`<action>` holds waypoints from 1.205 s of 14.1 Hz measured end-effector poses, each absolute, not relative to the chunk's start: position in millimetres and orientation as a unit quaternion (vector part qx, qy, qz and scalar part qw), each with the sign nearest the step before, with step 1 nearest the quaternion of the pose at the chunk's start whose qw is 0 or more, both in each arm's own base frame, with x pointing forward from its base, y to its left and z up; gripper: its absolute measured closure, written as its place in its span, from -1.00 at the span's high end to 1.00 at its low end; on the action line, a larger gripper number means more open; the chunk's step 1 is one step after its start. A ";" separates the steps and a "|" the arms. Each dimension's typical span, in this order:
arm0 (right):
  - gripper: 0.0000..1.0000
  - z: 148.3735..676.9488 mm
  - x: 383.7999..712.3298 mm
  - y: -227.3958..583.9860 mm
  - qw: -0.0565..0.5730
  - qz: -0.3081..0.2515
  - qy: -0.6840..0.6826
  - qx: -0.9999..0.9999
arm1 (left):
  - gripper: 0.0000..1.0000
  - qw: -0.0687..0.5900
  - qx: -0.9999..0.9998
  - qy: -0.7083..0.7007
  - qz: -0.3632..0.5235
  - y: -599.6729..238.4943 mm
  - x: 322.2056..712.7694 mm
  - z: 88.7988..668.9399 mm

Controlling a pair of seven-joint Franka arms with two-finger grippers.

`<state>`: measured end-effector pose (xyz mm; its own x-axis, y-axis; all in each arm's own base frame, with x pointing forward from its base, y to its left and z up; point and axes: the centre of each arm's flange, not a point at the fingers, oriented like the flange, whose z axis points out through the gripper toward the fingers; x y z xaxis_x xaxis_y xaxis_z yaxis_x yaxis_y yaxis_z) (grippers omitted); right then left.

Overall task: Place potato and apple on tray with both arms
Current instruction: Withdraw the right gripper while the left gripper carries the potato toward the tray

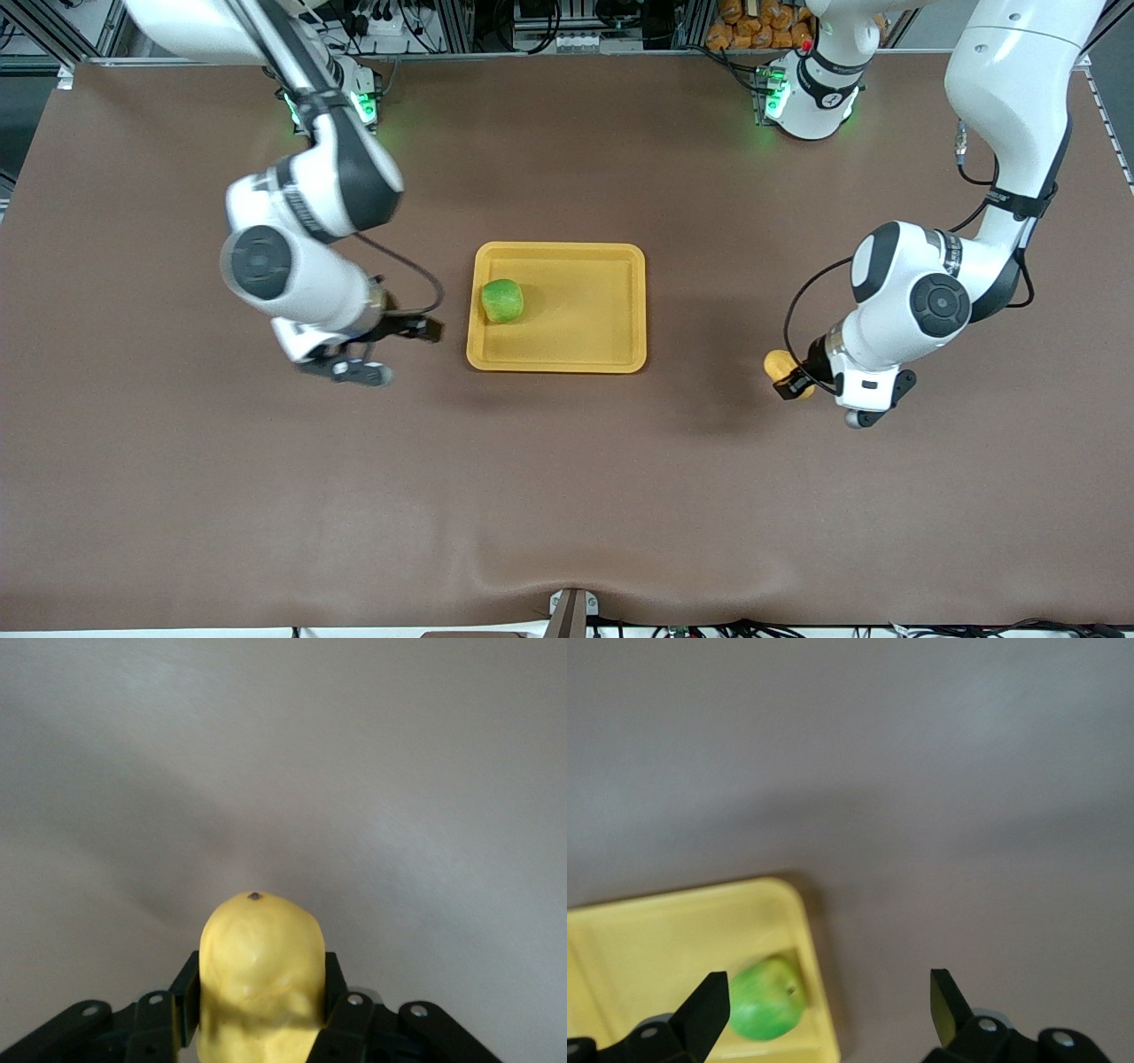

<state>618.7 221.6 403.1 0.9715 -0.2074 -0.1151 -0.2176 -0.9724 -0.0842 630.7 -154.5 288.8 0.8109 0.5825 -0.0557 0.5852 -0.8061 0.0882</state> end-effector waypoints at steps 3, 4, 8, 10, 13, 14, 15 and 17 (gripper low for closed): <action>1.00 432.1 631.2 153.5 0.042 0.034 0.102 -0.993 | 0.10 0.047 0.960 0.276 -0.017 -196.8 628.4 308.0; 1.00 441.9 631.4 136.1 0.041 0.032 0.096 -0.994 | 0.10 0.047 0.963 0.265 -0.017 -212.6 627.2 315.7; 1.00 495.8 616.9 76.9 0.040 0.029 0.073 -0.996 | 0.10 0.046 0.974 0.221 -0.012 -270.3 613.5 327.2; 1.00 532.6 598.2 51.3 0.037 0.030 0.052 -0.998 | 0.10 0.031 0.983 0.183 -0.006 -301.8 599.4 320.1; 1.00 574.8 570.9 6.2 0.033 0.031 0.012 -0.999 | 0.10 0.023 0.989 0.146 -0.007 -339.8 579.1 310.4; 1.00 585.3 562.8 -4.2 0.032 0.031 0.003 -0.999 | 0.10 0.021 0.991 0.135 -0.008 -351.2 572.4 307.7; 1.00 595.0 554.2 -11.5 0.031 0.034 -0.002 -0.999 | 0.10 0.017 0.992 0.122 -0.006 -363.4 565.4 305.3; 1.00 610.6 537.6 -17.7 0.024 0.046 -0.007 -0.999 | 0.10 0.008 0.995 0.095 0.000 -387.9 552.4 300.1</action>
